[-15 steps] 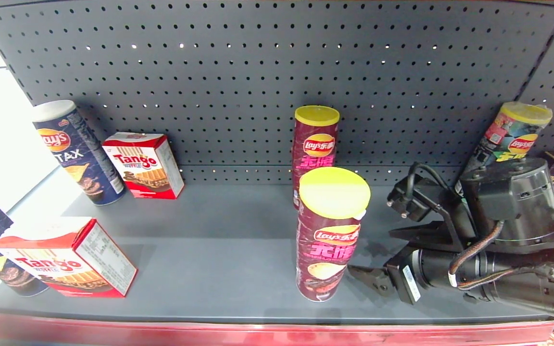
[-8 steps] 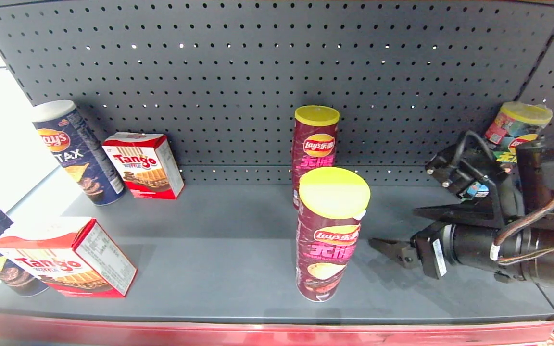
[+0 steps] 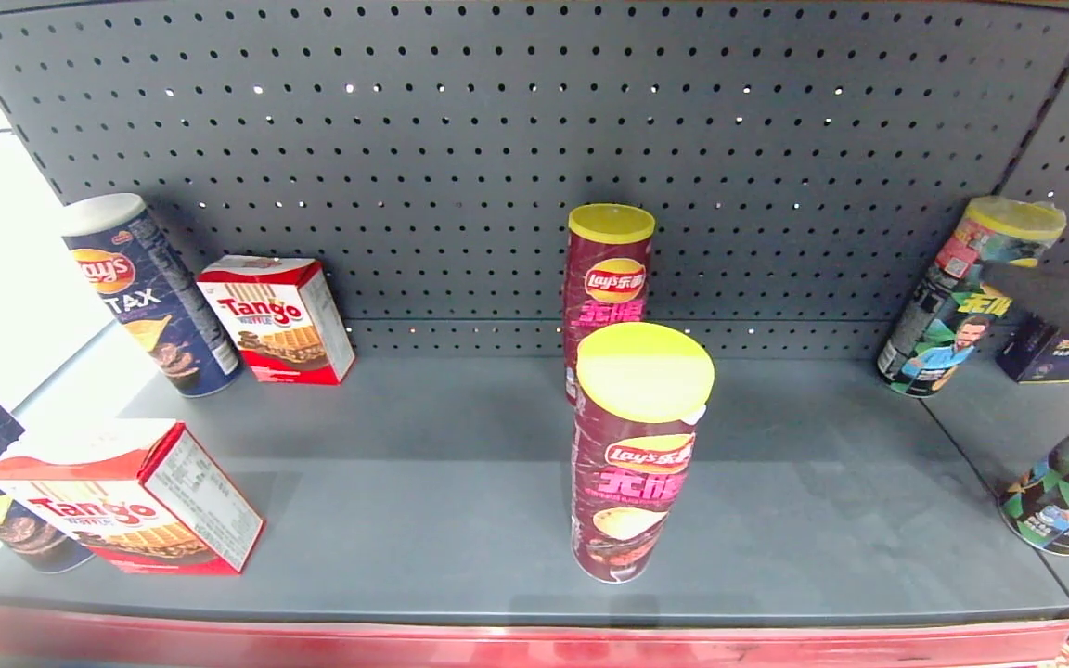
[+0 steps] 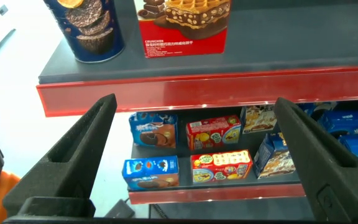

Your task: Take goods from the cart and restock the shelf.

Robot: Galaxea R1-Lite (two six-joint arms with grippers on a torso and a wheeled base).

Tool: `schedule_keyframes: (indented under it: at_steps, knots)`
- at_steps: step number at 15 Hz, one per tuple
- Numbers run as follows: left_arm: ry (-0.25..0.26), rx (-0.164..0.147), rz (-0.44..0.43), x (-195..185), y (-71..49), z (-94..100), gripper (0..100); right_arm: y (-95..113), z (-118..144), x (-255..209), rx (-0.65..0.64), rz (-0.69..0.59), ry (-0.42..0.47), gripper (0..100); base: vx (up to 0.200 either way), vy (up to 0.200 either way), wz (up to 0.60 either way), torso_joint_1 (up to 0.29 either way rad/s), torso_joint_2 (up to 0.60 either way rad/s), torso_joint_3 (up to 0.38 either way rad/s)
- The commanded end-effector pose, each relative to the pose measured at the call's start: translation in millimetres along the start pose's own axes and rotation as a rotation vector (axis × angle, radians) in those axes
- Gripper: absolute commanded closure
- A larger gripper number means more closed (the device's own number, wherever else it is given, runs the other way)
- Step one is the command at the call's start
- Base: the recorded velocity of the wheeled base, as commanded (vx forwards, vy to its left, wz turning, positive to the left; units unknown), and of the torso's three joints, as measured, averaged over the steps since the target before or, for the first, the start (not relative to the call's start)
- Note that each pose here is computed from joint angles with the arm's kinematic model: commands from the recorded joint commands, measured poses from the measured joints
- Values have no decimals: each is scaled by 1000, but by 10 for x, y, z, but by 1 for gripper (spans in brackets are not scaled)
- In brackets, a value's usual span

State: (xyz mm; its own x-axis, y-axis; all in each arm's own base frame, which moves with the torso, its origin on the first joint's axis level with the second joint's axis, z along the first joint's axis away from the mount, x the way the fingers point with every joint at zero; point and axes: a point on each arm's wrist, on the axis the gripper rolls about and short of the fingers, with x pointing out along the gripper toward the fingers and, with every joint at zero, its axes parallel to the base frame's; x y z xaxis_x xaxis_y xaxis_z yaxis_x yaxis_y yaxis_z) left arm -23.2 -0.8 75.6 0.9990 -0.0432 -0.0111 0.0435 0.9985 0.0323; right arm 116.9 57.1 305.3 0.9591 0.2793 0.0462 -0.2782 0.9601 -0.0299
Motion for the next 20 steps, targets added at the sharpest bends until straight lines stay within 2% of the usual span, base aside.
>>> schedule_keyframes:
  at_steps: [1, 3, 4, 6, 8, 9, 10, 12, 15, 16, 17, 18, 20]
  knots:
    - [1, -1, 0, 1, 0, 0, 0, -186, 22, -771, 6, -76, -187, 0, 0, 0, 0, 0, 0, 0]
    - [1, 1, 0, 1, 0, 0, 0, -246, -140, -1093, -11, -121, -218, 0, 0, 0, 0, 0, 0, 0]
    - [1, 1, 2, 1, 0, 0, 0, -272, -419, -1366, -38, -119, -185, 0, 0, 0, 0, 0, 0, 0]
    - [1, 1, 0, 1, 0, 0, 0, -301, -802, -1665, -49, -108, -139, 0, 0, 0, 0, 0, 0, 0]
    - [1, 2, 0, 0, 0, 3, 0, -301, -1247, -1891, -62, -29, -98, 0, 0, 0, 0, 0, 0, 0]
    - [1, 2, 0, 0, 0, 3, 0, -298, -1308, -1909, -63, -15, -96, 0, 0, 0, 0, 0, 0, 0]
    - [1, 2, -1, 0, 0, 3, 0, -274, -1580, -1913, -65, 45, -79, 0, 0, 0, 0, 0, 0, 0]
    - [1, 2, -1, 0, 0, 3, 0, -260, -1674, -1846, -42, 54, -73, 0, 0, 0, 0, 0, 0, 0]
    - [0, 1, 0, 0, 0, 5, 0, -234, -1930, -1719, -5, 52, -17, 0, 0, 0, 0, 0, 0, 0]
    - [1, -1, 0, 1, 0, 0, 0, -219, -2090, -1649, 4, 45, 2, 0, 0, 0, 0, 0, 0, 0]
    - [1, -1, 0, 1, 0, 0, 0, -209, -2173, -1609, -2, 52, -14, 0, 0, 0, 0, 0, 0, 0]
    - [1, -1, 0, 1, 0, 0, 0, -205, -2164, -1609, 3, 73, -23, 0, 0, 0, 0, 0, 0, 0]
    - [1, 1, -1, 1, 0, 0, 0, -180, -2232, -1613, -18, 177, 39, 0, 0, 0, 0, 0, 0, 0]
